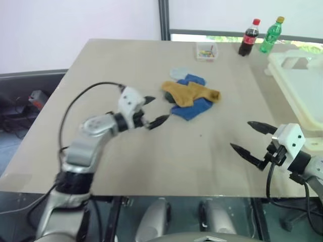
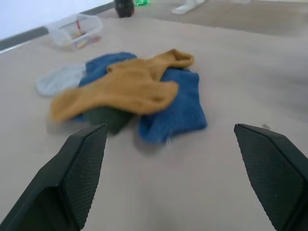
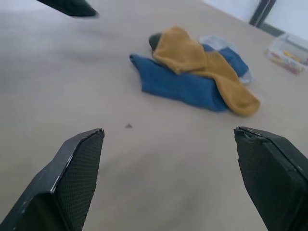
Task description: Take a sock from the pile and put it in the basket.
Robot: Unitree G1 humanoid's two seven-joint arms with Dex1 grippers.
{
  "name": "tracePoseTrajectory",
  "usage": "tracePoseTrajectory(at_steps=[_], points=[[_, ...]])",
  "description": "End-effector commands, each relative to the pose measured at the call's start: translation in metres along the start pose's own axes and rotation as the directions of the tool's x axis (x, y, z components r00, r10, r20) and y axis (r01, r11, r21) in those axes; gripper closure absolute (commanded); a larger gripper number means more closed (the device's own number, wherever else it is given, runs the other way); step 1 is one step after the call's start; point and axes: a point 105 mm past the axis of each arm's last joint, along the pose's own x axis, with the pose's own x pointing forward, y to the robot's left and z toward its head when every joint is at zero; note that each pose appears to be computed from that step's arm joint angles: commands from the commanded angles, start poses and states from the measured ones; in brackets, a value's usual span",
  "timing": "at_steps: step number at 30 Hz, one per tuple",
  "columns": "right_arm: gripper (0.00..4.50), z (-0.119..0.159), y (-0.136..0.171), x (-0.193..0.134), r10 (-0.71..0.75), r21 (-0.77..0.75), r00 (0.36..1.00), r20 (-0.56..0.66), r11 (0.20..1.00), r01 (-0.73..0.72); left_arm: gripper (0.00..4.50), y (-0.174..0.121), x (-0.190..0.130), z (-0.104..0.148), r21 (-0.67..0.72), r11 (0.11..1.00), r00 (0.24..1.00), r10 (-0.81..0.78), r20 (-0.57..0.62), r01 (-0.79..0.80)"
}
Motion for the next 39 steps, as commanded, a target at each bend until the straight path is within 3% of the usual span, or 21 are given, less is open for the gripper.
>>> tracePoseTrajectory(at_steps=[1, 2, 4, 10, 12, 17, 22, 32, 39], points=[[0.03, 0.013, 0.003, 0.005, -0.011, -0.045, 0.999, 0.050, 0.999, 0.014, 0.00, 0.000, 0.029, -0.007, 0.084, 0.995, 0.999, 0.049, -0.022, -0.047], [0.03, 0.013, 0.004, 0.006, -0.017, -0.044, 0.998, 0.054, 0.999, 0.020, 0.00, -0.002, 0.039, -0.010, 0.077, 0.996, 0.998, 0.054, -0.025, -0.052], [0.00, 0.013, 0.005, 0.007, -0.031, -0.050, 0.998, 0.055, 0.998, 0.033, 0.80, -0.007, 0.053, -0.017, 0.100, 0.994, 0.998, 0.043, -0.044, -0.038], [0.00, 0.012, 0.007, 0.006, -0.072, -0.057, 0.996, 0.051, 0.996, 0.075, 3.82, -0.006, 0.076, -0.021, 0.139, 0.989, 0.998, 0.058, -0.039, -0.052], [0.00, 0.011, 0.007, 0.004, -0.084, -0.060, 0.995, 0.048, 0.994, 0.087, 4.44, -0.004, 0.080, -0.020, 0.147, 0.987, 0.997, 0.067, -0.032, -0.062], [0.00, 0.010, 0.009, 0.003, -0.098, -0.061, 0.994, 0.048, 0.993, 0.101, 4.44, 0.000, 0.080, -0.020, 0.155, 0.986, 0.997, 0.070, -0.019, -0.066], [0.00, 0.008, 0.009, 0.002, -0.105, -0.063, 0.993, 0.049, 0.992, 0.108, 4.44, 0.000, 0.067, -0.005, 0.082, 0.995, 0.997, 0.047, 0.067, -0.052], [0.00, 0.008, 0.012, 0.008, -0.080, -0.050, 0.995, 0.066, 0.995, 0.083, 4.44, 0.006, -0.012, -0.013, -0.092, 0.995, 0.999, -0.037, -0.024, 0.035], [0.00, 0.007, 0.013, 0.014, -0.056, -0.040, 0.996, 0.075, 0.997, 0.060, 4.44, -0.036, -0.069, -0.014, -0.275, 0.916, 0.931, -0.339, -0.138, 0.292]])
